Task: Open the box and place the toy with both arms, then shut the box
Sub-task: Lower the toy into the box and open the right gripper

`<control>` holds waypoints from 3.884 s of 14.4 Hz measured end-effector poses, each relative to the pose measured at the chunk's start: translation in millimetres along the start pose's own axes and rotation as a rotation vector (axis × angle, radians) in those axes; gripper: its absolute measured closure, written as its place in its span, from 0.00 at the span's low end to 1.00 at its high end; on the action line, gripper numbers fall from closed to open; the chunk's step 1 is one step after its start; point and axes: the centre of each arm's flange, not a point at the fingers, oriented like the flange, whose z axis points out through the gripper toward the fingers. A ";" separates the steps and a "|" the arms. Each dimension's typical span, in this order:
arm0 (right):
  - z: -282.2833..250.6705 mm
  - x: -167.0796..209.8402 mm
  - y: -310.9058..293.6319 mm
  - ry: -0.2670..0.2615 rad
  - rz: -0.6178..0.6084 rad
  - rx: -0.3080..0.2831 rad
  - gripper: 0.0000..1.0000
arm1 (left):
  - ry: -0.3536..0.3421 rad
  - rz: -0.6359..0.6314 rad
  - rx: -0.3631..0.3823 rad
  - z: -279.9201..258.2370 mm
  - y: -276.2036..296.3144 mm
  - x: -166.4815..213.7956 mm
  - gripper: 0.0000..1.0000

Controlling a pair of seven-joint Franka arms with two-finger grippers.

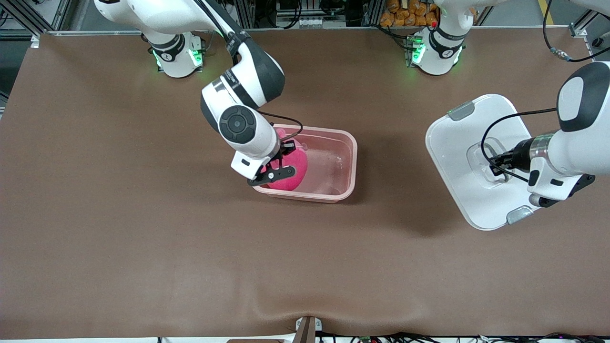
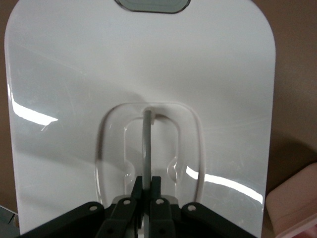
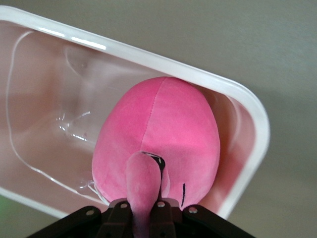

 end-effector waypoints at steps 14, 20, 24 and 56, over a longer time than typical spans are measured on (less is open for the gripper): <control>79.4 13.8 -66.7 0.189 0.080 0.066 0.89 | -0.006 0.051 -0.004 1.7 -9.6 7.4 0.93; 103.0 23.9 -73.5 0.267 0.077 0.099 0.89 | -0.008 0.079 -0.009 1.6 -20.7 14.2 0.93; 105.9 25.6 -73.7 0.281 0.073 0.099 0.66 | -0.010 0.080 -0.014 1.5 -30.2 19.8 0.93; 13.9 18.9 -98.2 0.465 -0.004 0.138 0.00 | -0.011 0.082 -0.014 2.2 -29.8 20.0 0.93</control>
